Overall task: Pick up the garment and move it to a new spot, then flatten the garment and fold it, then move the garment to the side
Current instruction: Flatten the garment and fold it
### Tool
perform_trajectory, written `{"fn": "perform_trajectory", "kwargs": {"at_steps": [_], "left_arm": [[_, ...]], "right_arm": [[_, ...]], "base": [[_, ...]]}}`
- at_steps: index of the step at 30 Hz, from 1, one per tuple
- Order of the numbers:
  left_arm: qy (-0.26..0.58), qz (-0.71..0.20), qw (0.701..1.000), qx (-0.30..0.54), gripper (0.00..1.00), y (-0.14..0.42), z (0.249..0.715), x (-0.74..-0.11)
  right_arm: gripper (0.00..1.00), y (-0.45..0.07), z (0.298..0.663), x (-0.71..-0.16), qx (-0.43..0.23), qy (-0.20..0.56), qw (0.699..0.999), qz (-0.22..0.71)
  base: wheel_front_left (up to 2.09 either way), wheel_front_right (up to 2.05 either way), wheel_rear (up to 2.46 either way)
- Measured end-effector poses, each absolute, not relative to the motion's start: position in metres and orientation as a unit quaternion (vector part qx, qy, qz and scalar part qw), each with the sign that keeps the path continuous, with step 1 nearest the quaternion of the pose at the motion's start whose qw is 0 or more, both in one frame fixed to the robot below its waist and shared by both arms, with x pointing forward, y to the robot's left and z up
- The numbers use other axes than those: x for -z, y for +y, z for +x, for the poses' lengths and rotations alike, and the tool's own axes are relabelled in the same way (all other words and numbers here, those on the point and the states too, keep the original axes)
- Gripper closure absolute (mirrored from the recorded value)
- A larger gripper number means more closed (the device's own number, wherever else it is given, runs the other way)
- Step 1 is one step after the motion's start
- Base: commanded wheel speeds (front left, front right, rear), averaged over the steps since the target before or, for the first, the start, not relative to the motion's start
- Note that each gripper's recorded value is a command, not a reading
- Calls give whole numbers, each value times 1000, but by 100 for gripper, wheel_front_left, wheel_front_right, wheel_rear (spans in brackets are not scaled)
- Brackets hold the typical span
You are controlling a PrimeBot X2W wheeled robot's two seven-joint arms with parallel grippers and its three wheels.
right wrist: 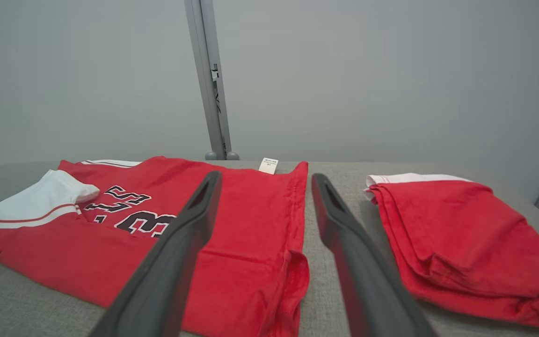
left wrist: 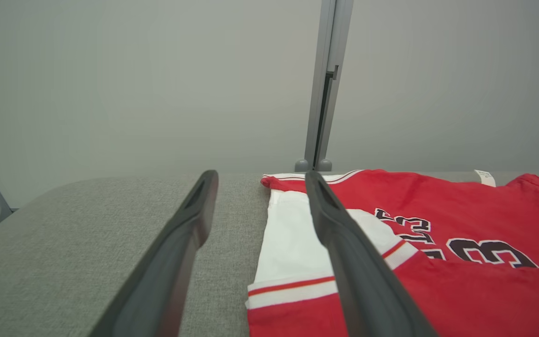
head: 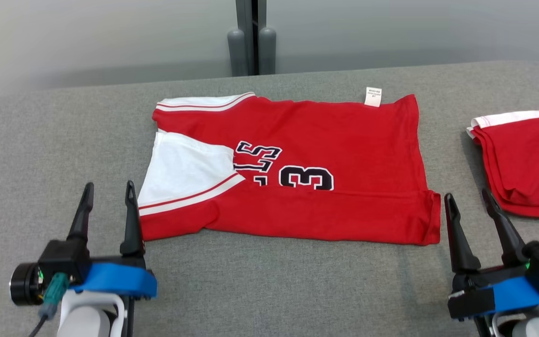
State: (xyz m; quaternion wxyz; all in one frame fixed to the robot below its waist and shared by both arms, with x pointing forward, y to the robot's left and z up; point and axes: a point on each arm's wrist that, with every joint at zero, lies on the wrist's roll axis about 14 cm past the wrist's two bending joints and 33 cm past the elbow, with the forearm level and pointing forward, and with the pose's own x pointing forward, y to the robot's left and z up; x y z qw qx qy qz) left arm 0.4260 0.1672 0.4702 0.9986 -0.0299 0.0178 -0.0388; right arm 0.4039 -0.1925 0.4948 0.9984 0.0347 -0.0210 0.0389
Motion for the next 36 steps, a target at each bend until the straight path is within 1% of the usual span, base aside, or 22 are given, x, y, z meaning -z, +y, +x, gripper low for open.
{"fn": "perform_trajectory", "kwargs": {"at_steps": [7,13,16,19,23,28,36], "left_arm": [[15,-28,999,39,0,164,407,-478],[20,-25,999,41,0,163,405,-479],[34,-21,998,45,0,162,406,-473],[71,-26,996,56,0,157,409,-454],[140,-37,987,67,0,152,409,-416],[214,-45,974,59,0,157,409,-374],[281,-94,953,65,0,152,410,-349]], "right_arm": [[0,-191,386,-505,-31,-22,999,35],[0,-189,384,-508,-31,-20,999,37],[0,-189,386,-502,-31,-7,999,37],[0,-190,388,-485,-30,22,999,38],[0,-191,392,-454,-27,69,996,42],[0,-202,395,-410,-10,134,990,49],[0,-195,406,-374,-17,195,979,61]], "base": [[0,0,0],[0,0,0],[0,0,0],[0,0,0],[0,0,0],[0,0,0],[0,0,0]]}}
